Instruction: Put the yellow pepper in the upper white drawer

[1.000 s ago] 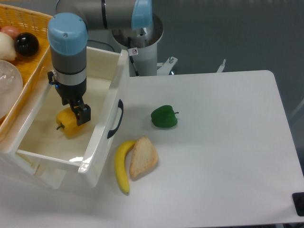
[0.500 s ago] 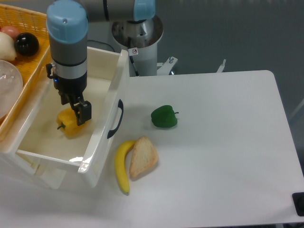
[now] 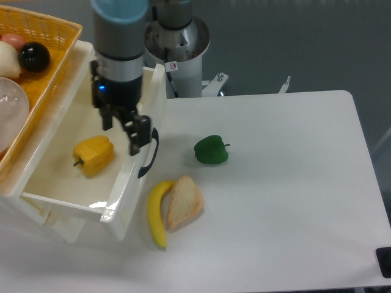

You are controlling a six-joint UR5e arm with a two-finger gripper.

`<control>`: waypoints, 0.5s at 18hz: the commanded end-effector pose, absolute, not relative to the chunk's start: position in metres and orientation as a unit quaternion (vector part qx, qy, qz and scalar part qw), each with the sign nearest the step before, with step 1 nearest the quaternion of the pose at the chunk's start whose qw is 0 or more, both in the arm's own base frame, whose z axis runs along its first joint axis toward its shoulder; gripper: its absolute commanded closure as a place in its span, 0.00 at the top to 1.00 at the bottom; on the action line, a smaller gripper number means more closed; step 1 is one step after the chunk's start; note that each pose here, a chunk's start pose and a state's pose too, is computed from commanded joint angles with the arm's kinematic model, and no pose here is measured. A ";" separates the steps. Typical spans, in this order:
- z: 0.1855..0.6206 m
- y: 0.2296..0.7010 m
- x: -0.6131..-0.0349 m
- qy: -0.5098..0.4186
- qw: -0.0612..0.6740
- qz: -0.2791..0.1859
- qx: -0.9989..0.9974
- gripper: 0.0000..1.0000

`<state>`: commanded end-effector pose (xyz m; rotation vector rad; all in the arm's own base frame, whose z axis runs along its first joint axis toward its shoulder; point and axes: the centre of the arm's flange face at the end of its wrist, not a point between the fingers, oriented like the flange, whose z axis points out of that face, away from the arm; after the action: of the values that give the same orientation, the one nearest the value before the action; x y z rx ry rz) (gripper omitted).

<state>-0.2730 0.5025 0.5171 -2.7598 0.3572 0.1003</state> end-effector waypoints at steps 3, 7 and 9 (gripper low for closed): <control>0.518 0.484 -0.306 0.094 0.178 0.043 -0.979 0.99; 0.513 0.455 -0.361 0.045 0.182 0.064 -0.980 1.00; 0.508 0.440 -0.386 0.024 0.183 0.073 -0.980 1.00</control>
<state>-0.3855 0.4404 0.5075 -2.7646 0.0679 0.2051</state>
